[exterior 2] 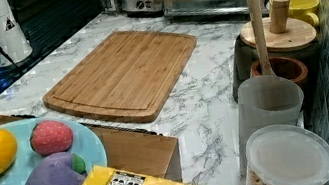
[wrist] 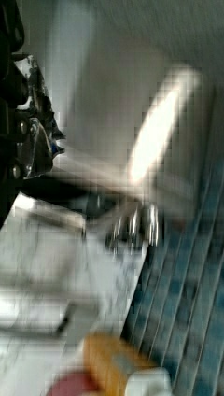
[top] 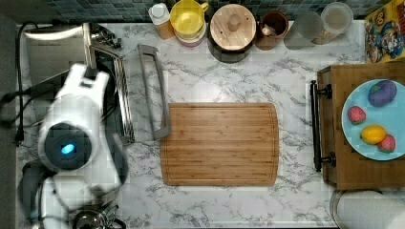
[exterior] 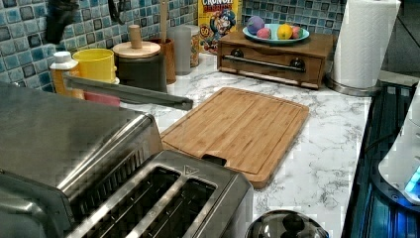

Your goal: Close the oven.

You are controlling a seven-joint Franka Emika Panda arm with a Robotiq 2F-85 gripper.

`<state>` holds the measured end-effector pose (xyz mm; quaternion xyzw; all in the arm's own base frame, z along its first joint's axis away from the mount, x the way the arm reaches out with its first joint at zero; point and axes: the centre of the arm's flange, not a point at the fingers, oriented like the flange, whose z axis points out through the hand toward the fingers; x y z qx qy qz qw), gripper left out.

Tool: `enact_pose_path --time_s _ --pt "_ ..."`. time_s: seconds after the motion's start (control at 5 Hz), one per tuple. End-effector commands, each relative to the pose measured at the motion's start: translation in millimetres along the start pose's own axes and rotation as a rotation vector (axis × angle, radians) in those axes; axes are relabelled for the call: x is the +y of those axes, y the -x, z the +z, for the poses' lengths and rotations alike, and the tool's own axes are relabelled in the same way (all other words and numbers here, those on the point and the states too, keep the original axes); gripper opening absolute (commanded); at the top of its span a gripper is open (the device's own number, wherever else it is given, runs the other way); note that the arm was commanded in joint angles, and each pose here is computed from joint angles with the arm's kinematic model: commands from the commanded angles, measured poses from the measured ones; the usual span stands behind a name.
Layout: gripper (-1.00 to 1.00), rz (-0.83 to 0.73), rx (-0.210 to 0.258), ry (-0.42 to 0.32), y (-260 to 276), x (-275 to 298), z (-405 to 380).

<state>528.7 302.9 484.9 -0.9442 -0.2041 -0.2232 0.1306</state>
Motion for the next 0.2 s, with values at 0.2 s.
enact_pose_path --time_s 0.2 --pt "-1.00 0.049 -0.100 0.110 27.4 15.0 28.1"
